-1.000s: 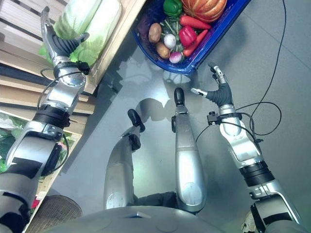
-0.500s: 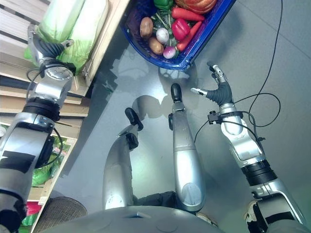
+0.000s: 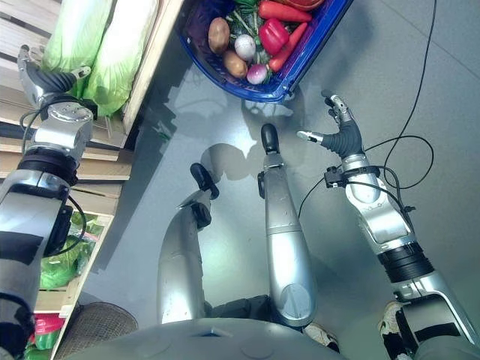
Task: Pick up fruits and vegetables into the basket
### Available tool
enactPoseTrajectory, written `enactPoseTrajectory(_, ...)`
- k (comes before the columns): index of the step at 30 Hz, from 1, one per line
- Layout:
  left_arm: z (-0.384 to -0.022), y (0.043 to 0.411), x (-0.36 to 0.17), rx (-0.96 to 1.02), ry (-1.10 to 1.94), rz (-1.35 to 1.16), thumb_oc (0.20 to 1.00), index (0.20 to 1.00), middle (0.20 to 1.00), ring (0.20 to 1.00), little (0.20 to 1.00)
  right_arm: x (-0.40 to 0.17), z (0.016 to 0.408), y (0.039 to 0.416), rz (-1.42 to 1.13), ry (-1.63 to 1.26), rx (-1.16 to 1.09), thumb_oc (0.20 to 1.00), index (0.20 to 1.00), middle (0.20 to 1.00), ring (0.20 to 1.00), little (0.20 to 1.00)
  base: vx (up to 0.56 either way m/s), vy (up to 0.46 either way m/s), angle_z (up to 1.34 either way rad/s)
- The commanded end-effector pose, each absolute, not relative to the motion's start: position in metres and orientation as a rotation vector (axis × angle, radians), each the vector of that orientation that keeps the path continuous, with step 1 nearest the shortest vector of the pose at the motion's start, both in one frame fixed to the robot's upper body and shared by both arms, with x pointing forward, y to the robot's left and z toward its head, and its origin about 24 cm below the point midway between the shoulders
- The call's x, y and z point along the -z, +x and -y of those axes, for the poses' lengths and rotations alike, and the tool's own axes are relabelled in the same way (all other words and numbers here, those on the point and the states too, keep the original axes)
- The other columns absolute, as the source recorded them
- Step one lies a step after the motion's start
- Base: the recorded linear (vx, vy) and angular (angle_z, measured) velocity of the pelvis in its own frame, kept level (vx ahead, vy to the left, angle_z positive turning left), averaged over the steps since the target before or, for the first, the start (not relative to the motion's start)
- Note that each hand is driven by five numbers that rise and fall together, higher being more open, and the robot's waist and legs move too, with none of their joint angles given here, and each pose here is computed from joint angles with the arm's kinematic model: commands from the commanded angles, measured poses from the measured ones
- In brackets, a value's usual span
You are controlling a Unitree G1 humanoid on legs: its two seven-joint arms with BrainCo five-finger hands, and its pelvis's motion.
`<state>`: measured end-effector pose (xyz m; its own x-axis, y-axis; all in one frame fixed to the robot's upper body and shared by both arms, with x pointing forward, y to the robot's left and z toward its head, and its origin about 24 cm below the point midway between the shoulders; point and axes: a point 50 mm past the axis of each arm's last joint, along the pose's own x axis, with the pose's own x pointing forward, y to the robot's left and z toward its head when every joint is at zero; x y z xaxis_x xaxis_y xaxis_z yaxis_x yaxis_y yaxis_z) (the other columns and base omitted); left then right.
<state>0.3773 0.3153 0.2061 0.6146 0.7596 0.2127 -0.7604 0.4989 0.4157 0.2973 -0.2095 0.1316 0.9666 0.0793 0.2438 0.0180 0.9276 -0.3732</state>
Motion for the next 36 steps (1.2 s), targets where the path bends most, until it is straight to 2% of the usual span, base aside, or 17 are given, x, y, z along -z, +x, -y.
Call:
enactPoseTrajectory(1, -0.358, 0.359, -0.210, -0.984, 0.545, -0.123, 1.000, 1.000, 1.000, 1.000, 1.000, -0.139, 0.199, 0.292, 0.300, -0.335, -0.103, 1.000, 1.000, 1.000, 1.000, 1.000, 0.00, 0.083, -0.02)
enactPoseTrajectory(8, -0.369, 0.354, -0.189, -0.858, 0.759, -0.409, 1.000, 1.000, 1.000, 1.000, 1.000, -0.145, 0.204, 0.293, 0.304, -0.341, -0.122, 1.000, 1.000, 1.000, 1.000, 1.000, 0.00, 0.053, -0.07)
enactPoseTrajectory(11, -0.371, 0.352, -0.189, -0.854, 0.823, -0.443, 1.000, 1.000, 1.000, 1.000, 1.000, -0.146, 0.205, 0.293, 0.304, -0.343, -0.121, 1.000, 1.000, 1.000, 1.000, 1.000, 0.00, 0.027, -0.09)
enactPoseTrajectory(12, -0.376, 0.348, -0.184, -0.817, 0.939, -0.554, 1.000, 1.000, 1.000, 1.000, 1.000, -0.149, 0.207, 0.294, 0.304, -0.343, -0.125, 1.000, 1.000, 1.000, 1.000, 1.000, 0.01, 0.058, -0.10)
enactPoseTrajectory(15, -0.382, 0.343, -0.184, -0.797, 1.082, -0.656, 1.000, 1.000, 1.000, 1.000, 1.000, -0.151, 0.208, 0.293, 0.308, -0.345, -0.128, 1.000, 1.000, 1.000, 1.000, 1.000, 0.01, 0.040, -0.10)
enactPoseTrajectory(17, -0.384, 0.342, -0.192, -0.829, 1.191, -0.667, 1.000, 1.000, 1.000, 1.000, 1.000, -0.152, 0.210, 0.294, 0.307, -0.344, -0.131, 1.000, 1.000, 1.000, 1.000, 1.000, 0.03, 0.051, -0.23)
enactPoseTrajectory(24, -0.375, 0.349, -0.198, -0.793, 1.234, -0.652, 1.000, 1.000, 1.000, 1.000, 1.000, -0.147, 0.210, 0.292, 0.308, -0.341, -0.128, 1.000, 1.000, 1.000, 1.000, 1.000, 0.00, -0.002, -0.05)
enactPoseTrajectory(25, -0.374, 0.350, -0.198, -0.787, 1.237, -0.644, 0.567, 0.567, 0.567, 0.567, 0.567, -0.146, 0.210, 0.292, 0.308, -0.340, -0.128, 1.000, 1.000, 1.000, 1.000, 1.000, 0.00, 0.000, 0.00)
enactPoseTrajectory(26, -0.372, 0.352, -0.199, -0.785, 1.235, -0.622, 0.203, 0.203, 0.203, 0.203, 0.203, -0.146, 0.209, 0.292, 0.309, -0.339, -0.128, 1.000, 1.000, 1.000, 1.000, 1.000, 0.00, -0.016, 0.04)
enactPoseTrajectory(30, -0.365, 0.357, -0.203, -0.784, 1.170, -0.533, 0.200, 0.200, 0.200, 0.200, 0.200, -0.146, 0.209, 0.291, 0.313, -0.334, -0.125, 1.000, 1.000, 1.000, 1.000, 1.000, 0.00, -0.004, 0.01)
enactPoseTrajectory(36, -0.350, 0.367, -0.190, -0.746, 0.885, -0.353, 0.200, 0.200, 0.200, 0.200, 0.200, -0.146, 0.208, 0.285, 0.328, -0.330, -0.115, 1.000, 1.000, 1.000, 1.000, 1.000, -0.01, -0.007, 0.01)
